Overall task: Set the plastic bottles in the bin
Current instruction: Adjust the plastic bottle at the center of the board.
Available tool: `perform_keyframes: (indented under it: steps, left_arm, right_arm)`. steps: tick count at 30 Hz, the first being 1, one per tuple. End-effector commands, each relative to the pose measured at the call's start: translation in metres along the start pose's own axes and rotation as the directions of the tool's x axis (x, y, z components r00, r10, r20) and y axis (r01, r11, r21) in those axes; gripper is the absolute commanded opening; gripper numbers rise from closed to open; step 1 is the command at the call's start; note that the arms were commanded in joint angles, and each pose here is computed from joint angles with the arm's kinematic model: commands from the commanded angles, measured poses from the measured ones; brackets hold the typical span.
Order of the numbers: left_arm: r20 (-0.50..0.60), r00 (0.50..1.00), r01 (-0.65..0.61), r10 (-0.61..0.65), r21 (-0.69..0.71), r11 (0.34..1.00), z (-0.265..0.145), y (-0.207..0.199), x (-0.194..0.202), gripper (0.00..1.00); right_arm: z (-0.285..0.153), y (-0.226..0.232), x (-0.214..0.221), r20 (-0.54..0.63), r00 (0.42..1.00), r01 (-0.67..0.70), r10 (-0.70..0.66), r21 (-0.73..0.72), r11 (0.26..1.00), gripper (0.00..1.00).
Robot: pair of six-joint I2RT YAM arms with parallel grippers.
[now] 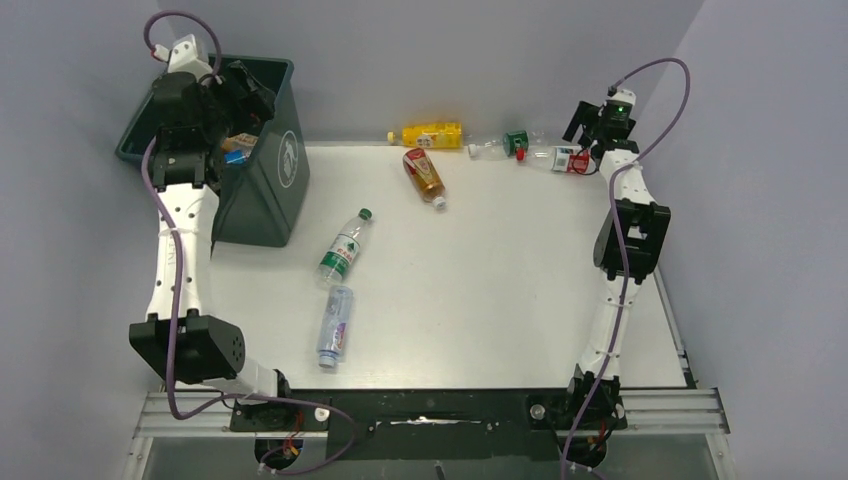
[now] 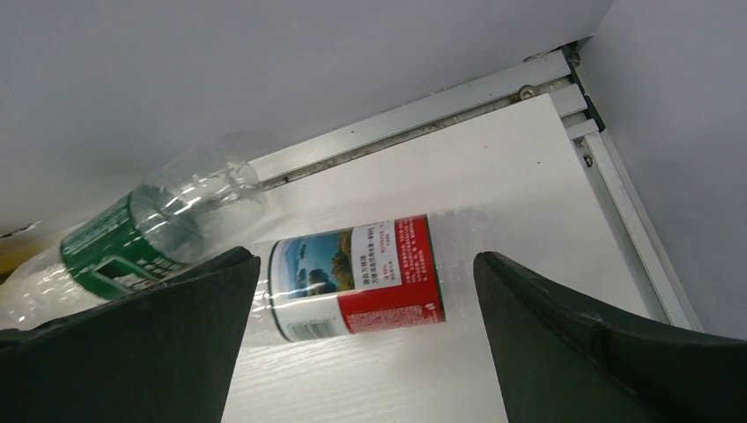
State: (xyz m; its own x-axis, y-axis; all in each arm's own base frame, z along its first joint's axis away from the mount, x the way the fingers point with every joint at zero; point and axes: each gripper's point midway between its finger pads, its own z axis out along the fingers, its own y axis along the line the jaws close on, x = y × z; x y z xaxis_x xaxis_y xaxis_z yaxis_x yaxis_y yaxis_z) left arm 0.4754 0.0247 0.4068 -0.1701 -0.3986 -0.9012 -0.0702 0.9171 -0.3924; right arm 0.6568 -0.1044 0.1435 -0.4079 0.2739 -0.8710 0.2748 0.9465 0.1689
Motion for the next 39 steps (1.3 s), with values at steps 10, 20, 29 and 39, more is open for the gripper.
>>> perform_keyframes:
  steps: [10,20,29,39]
  left_arm:
    - [-0.157,0.986,-0.023,0.056,0.207,0.978,-0.033,-0.084,0.082,0.86]
    - [-0.223,0.969,-0.041,0.101,0.26,0.965,-0.05,-0.105,0.111,0.86]
    - [-0.247,0.963,-0.029,0.107,0.299,0.954,-0.078,-0.117,0.12,0.86]
    - [-0.303,0.946,-0.014,0.116,0.32,0.947,-0.109,-0.115,0.146,0.86]
  right_arm:
    - [0.031,-0.029,-0.001,0.031,1.0,0.002,-0.004,0.095,0.996,0.98]
    - [0.005,-0.036,0.039,-0.078,0.997,-0.02,0.029,0.116,0.993,1.0]
    - [-0.057,-0.018,0.061,-0.117,0.992,-0.028,0.04,0.106,0.994,0.96]
    - [-0.113,0.079,0.054,-0.104,0.994,0.009,-0.015,-0.056,0.998,1.0]
